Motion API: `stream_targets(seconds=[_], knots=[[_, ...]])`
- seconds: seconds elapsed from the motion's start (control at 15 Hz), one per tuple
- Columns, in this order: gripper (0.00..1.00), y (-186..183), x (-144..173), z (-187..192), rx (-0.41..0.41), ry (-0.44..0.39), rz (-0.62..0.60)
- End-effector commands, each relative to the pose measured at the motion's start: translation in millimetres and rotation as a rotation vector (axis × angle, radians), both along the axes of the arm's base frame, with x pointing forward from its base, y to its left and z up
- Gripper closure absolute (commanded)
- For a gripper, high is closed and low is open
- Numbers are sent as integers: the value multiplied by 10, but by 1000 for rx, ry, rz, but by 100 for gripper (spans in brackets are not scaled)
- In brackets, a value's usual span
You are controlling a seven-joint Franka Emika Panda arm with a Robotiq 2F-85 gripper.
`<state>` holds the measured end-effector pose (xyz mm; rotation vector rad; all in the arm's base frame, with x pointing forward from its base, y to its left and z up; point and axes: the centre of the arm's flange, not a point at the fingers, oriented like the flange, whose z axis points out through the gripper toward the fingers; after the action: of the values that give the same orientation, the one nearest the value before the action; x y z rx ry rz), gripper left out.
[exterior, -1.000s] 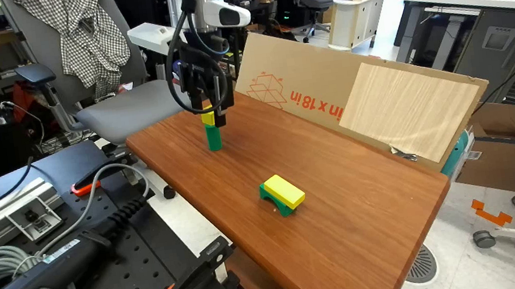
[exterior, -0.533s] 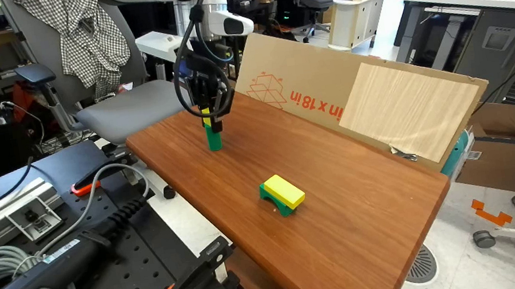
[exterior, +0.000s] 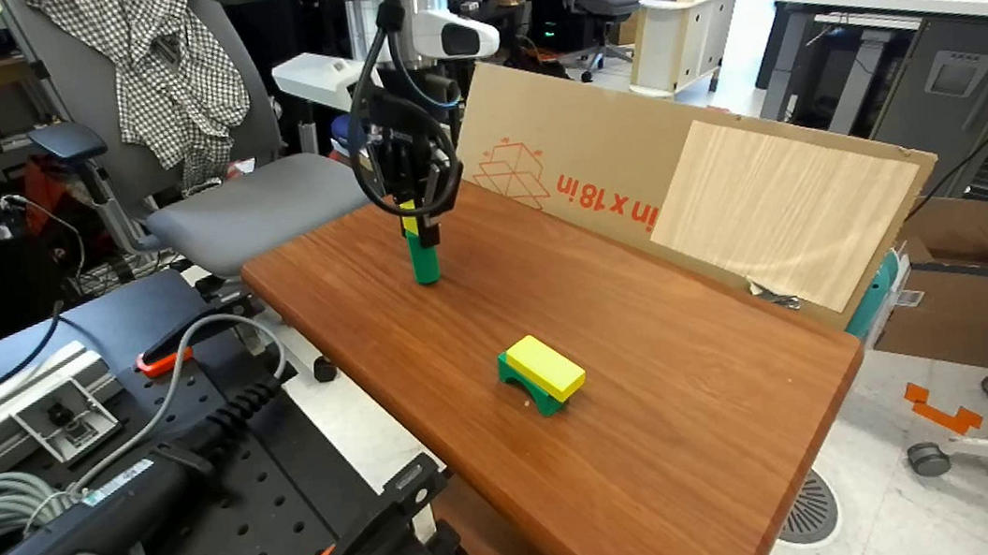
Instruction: Move the rectangular block backward, place the yellow rectangular block above it, then place the yellow cube at the top of the stack
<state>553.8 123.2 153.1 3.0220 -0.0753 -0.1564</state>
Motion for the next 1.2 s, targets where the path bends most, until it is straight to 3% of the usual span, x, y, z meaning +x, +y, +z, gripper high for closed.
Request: stream_targets(seconds=[0.0, 0.6, 0.67, 1.07, 1.13], knots=[[91, 8, 41, 67, -19, 14, -8], [91, -12, 13, -25, -22, 58, -4], [44, -15, 10, -34, -25, 59, -3], [3, -30, 2, -31, -30, 46, 0], [0, -30, 1, -28, -31, 44, 0]])
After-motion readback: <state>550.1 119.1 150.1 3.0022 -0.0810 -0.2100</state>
